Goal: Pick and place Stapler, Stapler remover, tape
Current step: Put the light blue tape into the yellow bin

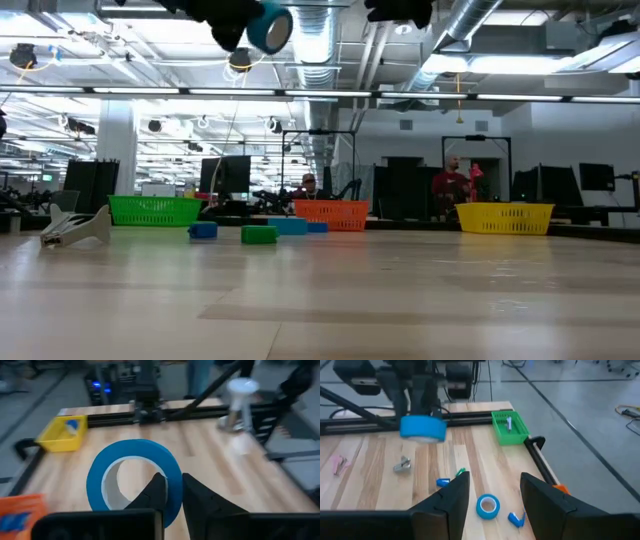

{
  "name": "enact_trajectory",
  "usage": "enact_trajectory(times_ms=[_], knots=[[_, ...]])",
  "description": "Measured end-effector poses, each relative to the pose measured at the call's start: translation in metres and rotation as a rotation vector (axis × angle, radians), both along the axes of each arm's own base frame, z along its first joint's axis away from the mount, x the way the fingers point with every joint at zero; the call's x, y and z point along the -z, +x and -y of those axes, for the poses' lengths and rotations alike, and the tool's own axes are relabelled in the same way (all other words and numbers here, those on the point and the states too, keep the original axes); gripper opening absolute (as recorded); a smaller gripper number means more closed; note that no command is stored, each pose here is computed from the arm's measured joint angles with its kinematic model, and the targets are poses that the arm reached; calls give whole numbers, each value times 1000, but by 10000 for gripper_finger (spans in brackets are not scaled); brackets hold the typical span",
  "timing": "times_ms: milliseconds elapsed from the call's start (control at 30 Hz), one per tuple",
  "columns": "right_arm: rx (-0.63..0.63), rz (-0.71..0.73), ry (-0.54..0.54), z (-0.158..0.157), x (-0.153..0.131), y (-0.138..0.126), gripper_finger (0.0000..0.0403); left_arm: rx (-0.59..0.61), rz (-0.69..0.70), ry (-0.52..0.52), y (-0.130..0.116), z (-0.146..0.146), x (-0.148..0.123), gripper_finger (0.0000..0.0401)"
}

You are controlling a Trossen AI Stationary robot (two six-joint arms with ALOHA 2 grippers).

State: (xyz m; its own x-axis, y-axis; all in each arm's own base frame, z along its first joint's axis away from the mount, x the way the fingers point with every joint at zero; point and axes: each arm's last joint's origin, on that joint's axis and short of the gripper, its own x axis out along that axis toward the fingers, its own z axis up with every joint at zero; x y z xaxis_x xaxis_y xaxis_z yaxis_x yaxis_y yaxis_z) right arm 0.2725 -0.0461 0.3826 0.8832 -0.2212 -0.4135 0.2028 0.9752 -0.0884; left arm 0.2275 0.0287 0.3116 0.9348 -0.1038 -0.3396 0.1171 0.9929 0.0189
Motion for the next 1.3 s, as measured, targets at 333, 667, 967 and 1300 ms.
enact_trajectory(times_ms=[333,667,967,1300], knots=[[4,156,-25,1,-14,5,168,24,310,-54,23,-9,-32,28],[63,253,-51,1,-24,7,217,29,507,-111,36,-22,-47,27],[37,283,-49,-8,-26,9,245,33,527,-110,47,-25,-41,28],[-25,256,-35,-17,-24,9,245,29,503,-115,58,-27,-30,28]])
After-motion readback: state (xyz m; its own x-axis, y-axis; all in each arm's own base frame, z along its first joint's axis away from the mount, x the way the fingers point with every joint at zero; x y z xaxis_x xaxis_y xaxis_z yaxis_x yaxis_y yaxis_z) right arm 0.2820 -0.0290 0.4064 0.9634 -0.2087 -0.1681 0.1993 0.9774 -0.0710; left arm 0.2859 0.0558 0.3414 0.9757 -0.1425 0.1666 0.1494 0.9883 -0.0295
